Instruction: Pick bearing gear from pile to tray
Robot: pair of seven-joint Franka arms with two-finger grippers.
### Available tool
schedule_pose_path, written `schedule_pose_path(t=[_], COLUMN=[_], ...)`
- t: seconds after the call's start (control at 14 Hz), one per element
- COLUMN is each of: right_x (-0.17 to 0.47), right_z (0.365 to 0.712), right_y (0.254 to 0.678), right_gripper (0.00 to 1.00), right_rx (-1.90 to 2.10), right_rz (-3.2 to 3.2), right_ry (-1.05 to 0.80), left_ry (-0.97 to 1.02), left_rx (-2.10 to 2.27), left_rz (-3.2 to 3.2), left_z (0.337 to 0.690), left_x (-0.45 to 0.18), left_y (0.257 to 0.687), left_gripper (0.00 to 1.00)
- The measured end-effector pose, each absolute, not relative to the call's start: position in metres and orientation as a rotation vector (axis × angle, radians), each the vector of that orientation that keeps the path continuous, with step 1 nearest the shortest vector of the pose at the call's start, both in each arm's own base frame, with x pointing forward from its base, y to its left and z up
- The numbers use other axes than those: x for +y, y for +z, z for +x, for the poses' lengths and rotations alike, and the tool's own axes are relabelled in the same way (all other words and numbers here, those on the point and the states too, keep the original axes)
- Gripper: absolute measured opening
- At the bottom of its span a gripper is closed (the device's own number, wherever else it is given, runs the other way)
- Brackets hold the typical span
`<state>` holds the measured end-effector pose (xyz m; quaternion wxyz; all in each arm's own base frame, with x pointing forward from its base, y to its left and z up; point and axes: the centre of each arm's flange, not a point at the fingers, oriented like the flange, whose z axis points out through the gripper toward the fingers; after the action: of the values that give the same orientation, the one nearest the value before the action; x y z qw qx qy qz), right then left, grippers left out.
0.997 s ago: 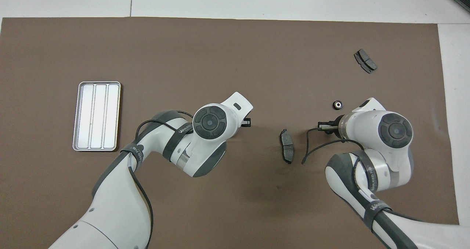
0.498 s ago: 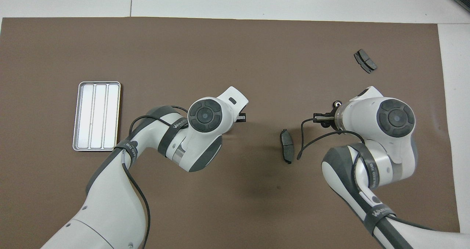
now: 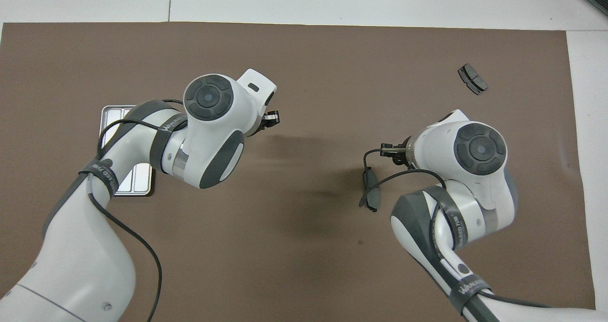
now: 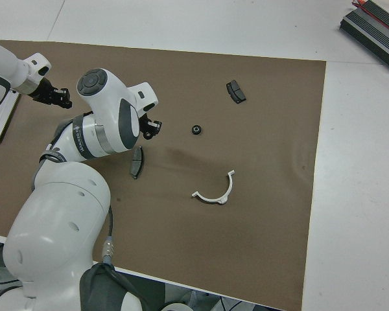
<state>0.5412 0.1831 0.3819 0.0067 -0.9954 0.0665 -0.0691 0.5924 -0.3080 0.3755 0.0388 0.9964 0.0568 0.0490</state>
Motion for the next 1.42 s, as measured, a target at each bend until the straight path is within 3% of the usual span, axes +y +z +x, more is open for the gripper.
schedule_pose_path(t=[0.43,0.85,1.07,1.28,1.42], right_x=[0.288,0.385,0.428,0.442,0.441], right_z=[0.546,0.527,0.51,0.503,0.505], right_y=[0.395,0.389,0.357,0.331,0.328], right_gripper=[0.33,0.33,0.33,0.33,0.5], right_rx=[0.311,0.364,0.392,0.421,0.426], right_rz=[-3.036,-2.984,-3.007,-3.042,-3.046], right_ry=[-0.261,-0.245,-0.211,-0.21,-0.21], left_ry=[0.069,-0.007,0.039,0.03,0.027], left_rx=[0.066,-0.17,-0.247,-0.288,-0.303], left_rz=[3.123,3.138,3.135,3.133,3.133], left_z=[0.62,0.624,0.614,0.601,0.597], left_x=[-0.186,-0.066,-0.006,0.007,0.006], left_y=[0.41,0.378,0.357,0.345,0.346], left_gripper=[0.24,0.24,0.24,0.24,0.24])
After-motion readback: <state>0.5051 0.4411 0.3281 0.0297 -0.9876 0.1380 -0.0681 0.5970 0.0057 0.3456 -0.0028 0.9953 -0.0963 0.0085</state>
